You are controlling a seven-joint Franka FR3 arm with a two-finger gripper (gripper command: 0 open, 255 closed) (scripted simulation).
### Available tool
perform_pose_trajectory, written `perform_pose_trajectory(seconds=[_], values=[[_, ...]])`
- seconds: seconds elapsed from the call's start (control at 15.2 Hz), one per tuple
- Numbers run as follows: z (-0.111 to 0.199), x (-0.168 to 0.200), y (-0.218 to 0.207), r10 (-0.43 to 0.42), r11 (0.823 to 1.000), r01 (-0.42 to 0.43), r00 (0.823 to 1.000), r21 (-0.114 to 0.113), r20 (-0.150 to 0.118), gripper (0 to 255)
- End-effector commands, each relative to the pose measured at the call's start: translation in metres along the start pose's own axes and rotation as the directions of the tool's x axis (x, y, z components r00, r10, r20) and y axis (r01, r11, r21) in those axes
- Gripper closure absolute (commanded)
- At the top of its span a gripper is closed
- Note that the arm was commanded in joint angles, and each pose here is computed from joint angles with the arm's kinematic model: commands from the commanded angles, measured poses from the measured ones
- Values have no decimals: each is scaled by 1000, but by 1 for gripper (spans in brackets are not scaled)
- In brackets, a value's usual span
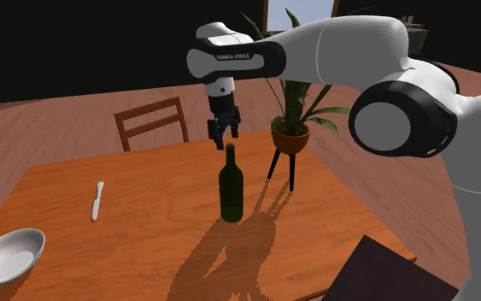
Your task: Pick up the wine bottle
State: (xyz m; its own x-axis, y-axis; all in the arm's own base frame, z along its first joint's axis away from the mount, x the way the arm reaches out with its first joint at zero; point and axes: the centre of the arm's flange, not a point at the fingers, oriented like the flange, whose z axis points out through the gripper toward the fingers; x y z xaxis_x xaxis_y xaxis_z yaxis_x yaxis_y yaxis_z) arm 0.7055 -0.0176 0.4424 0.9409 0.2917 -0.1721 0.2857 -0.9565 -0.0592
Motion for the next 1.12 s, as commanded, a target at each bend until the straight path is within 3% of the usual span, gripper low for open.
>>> perform_pose_trajectory(seconds=[0.0, 0.4, 0.46, 1.06], values=[[11, 4, 2, -1, 1000, 1, 1000, 0, 0, 0], [35, 8, 4, -1, 1000, 1, 1000, 0, 0, 0], [35, 9, 4, -1, 1000, 1, 1000, 0, 0, 255], [35, 8, 4, -1, 1000, 1, 1000, 0, 0, 255]])
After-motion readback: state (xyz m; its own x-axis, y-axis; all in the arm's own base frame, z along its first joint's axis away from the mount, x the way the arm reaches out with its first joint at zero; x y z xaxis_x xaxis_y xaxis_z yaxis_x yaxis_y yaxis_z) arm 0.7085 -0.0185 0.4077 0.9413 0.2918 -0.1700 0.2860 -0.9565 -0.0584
